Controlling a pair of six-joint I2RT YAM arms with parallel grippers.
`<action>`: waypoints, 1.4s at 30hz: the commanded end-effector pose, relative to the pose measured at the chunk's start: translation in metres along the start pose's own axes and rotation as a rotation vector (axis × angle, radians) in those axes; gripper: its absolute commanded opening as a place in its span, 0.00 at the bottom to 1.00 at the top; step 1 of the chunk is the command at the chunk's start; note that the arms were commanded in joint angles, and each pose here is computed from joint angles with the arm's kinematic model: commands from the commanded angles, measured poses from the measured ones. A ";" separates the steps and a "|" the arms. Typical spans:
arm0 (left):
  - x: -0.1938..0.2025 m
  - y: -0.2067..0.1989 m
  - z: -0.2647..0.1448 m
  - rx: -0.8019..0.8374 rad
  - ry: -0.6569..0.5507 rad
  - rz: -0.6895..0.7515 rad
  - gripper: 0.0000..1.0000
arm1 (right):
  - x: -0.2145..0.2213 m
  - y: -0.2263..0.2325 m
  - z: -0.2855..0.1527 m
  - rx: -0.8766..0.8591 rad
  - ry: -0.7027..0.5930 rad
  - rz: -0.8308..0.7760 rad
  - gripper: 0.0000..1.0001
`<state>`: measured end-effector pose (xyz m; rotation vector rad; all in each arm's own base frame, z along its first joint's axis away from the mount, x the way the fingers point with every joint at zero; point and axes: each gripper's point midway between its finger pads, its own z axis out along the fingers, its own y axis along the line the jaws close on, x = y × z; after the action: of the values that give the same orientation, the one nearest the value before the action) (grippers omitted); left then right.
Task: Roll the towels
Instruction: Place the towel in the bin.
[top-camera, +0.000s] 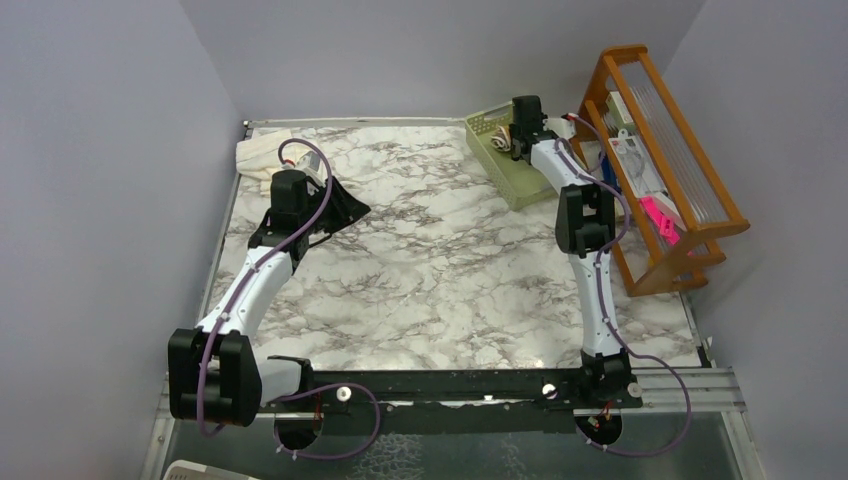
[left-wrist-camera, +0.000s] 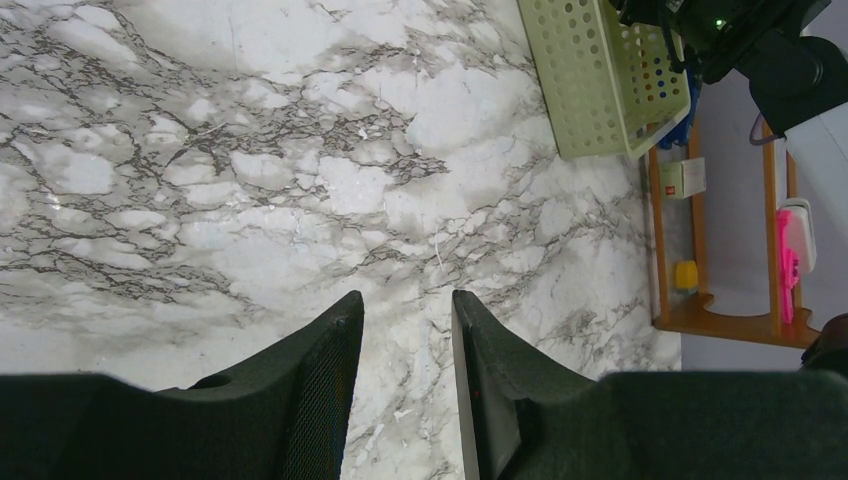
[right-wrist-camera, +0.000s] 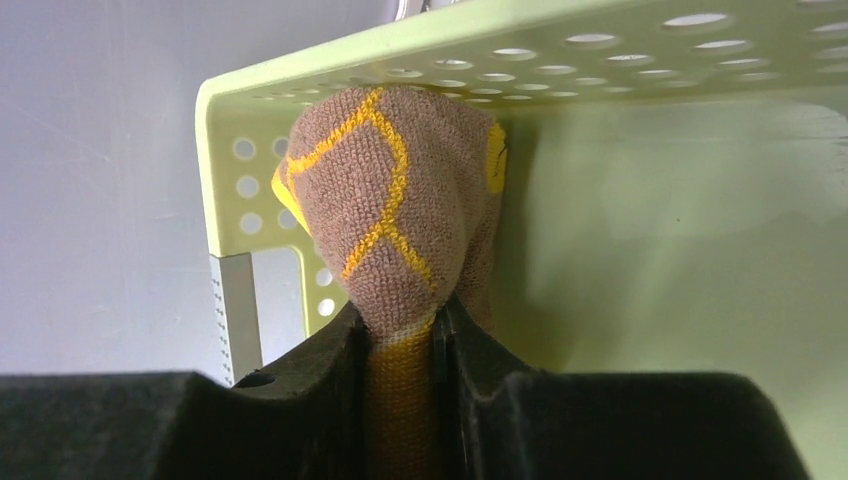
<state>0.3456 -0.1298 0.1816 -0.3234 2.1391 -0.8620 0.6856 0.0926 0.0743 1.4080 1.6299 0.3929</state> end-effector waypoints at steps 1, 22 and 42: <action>-0.002 -0.003 0.001 0.022 0.006 0.014 0.41 | 0.002 -0.005 0.003 0.009 -0.039 -0.042 0.24; -0.002 -0.004 -0.001 0.024 0.014 0.030 0.41 | 0.019 0.019 -0.020 -0.059 0.070 -0.054 0.64; -0.102 0.042 -0.019 -0.428 -0.195 0.134 0.65 | -0.083 0.099 -0.130 -0.308 -0.178 -0.296 1.00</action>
<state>0.3864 -0.0947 0.2326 -0.3111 2.1006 -0.5707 0.6508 0.1041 0.1837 1.0644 1.6390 0.3860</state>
